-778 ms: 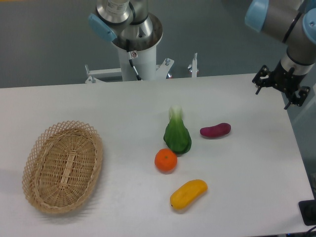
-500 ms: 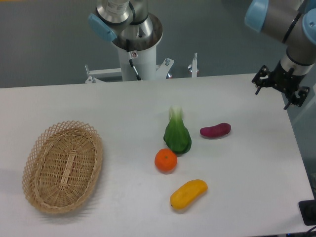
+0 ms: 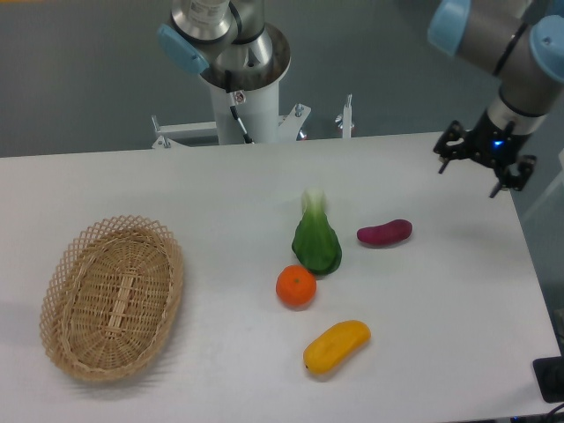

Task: Pick up the sweet potato from the table
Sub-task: 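Move the open gripper over the purple sweet potato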

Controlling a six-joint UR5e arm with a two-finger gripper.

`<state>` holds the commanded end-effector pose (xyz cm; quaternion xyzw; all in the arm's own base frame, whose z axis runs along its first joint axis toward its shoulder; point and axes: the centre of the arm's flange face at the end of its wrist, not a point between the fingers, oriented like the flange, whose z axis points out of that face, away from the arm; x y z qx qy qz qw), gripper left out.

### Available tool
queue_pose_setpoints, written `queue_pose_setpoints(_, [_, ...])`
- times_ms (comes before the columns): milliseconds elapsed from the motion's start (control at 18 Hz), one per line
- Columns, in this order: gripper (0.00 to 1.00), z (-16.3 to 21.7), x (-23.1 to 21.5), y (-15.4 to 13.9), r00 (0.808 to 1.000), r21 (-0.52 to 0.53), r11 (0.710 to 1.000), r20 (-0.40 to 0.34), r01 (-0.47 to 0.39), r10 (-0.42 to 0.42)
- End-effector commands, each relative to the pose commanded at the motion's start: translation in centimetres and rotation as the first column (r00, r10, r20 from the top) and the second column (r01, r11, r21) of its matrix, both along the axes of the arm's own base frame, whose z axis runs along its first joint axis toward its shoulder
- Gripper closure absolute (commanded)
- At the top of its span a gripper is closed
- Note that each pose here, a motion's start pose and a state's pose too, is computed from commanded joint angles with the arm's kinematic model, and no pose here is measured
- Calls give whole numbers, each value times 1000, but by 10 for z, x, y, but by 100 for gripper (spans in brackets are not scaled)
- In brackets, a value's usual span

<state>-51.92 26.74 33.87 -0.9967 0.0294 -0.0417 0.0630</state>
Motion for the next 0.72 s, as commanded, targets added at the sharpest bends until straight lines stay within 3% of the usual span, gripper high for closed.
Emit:
queue_pose_setpoints(333, [0,-27,64,47,998,-16,999,40,42,-42])
queue_pose_setpoints(722, [0,-71,58,80,994,-9,994,-19,107,-107])
